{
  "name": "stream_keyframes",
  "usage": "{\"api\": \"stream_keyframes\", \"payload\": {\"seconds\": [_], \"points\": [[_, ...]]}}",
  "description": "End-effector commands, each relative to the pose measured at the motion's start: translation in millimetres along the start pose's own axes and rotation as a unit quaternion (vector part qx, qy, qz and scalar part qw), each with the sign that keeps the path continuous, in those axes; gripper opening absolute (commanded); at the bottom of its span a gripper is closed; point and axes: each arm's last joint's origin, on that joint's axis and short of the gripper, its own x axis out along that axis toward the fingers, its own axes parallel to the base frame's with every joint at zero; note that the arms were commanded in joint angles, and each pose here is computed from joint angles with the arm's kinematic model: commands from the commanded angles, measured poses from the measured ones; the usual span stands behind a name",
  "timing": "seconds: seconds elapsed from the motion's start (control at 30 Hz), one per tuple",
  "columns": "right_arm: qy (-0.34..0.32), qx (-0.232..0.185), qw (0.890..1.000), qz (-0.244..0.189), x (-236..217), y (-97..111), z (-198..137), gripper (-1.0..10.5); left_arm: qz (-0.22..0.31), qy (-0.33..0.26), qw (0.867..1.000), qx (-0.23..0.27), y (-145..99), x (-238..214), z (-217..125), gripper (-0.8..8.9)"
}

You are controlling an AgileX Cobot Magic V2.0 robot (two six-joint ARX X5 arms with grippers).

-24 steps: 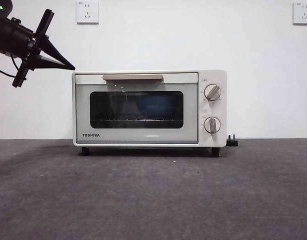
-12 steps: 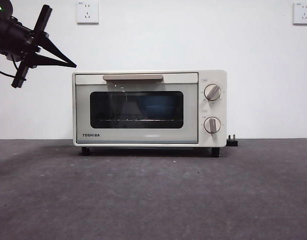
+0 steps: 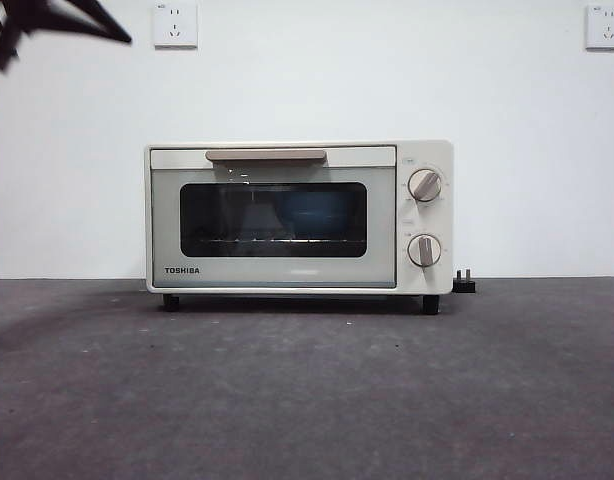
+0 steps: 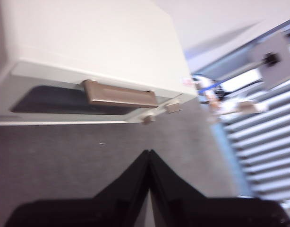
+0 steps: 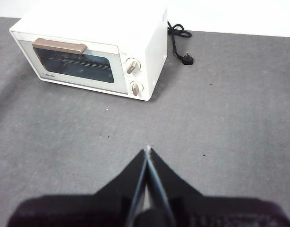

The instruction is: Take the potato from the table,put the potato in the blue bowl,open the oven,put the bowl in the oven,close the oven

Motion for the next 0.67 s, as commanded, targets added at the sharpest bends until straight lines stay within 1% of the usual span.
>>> {"api": "stream_keyframes", "payload": {"seconds": [0.03, 0.1, 0.13, 0.2, 0.3, 0.33, 0.5, 0.67], "points": [[0.010, -0.002, 1.000, -0.005, 2, 0, -3, 0.0, 0.073, -0.030, 0.989, 0.124, -34, -15, -13, -0.06], [0.011, -0.002, 1.000, -0.005, 2, 0, -2, 0.0, 0.106, -0.042, 0.977, 0.179, -57, -23, -25, -0.06], [0.011, -0.002, 1.000, -0.005, 2, 0, -2, 0.0, 0.114, -0.047, 0.971, 0.205, -70, -26, -32, -0.06], [0.011, -0.002, 1.000, -0.005, 2, 0, -2, 0.0, 0.114, -0.051, 0.961, 0.247, -91, -33, -45, -0.06], [0.011, -0.002, 1.000, -0.005, 2, 0, -2, 0.0, 0.096, -0.055, 0.947, 0.300, -116, -44, -62, -0.05], [0.011, -0.002, 1.000, -0.005, 2, 0, -2, 0.0, 0.088, -0.055, 0.945, 0.311, -122, -48, -68, -0.05], [0.011, -0.002, 1.000, -0.005, 2, 0, -2, 0.0, 0.026, -0.048, 0.941, 0.334, -144, -62, -86, -0.04], [0.011, -0.002, 1.000, -0.005, 2, 0, -2, 0.0, 0.017, -0.047, 0.940, 0.339, -147, -63, -89, -0.04]]}}
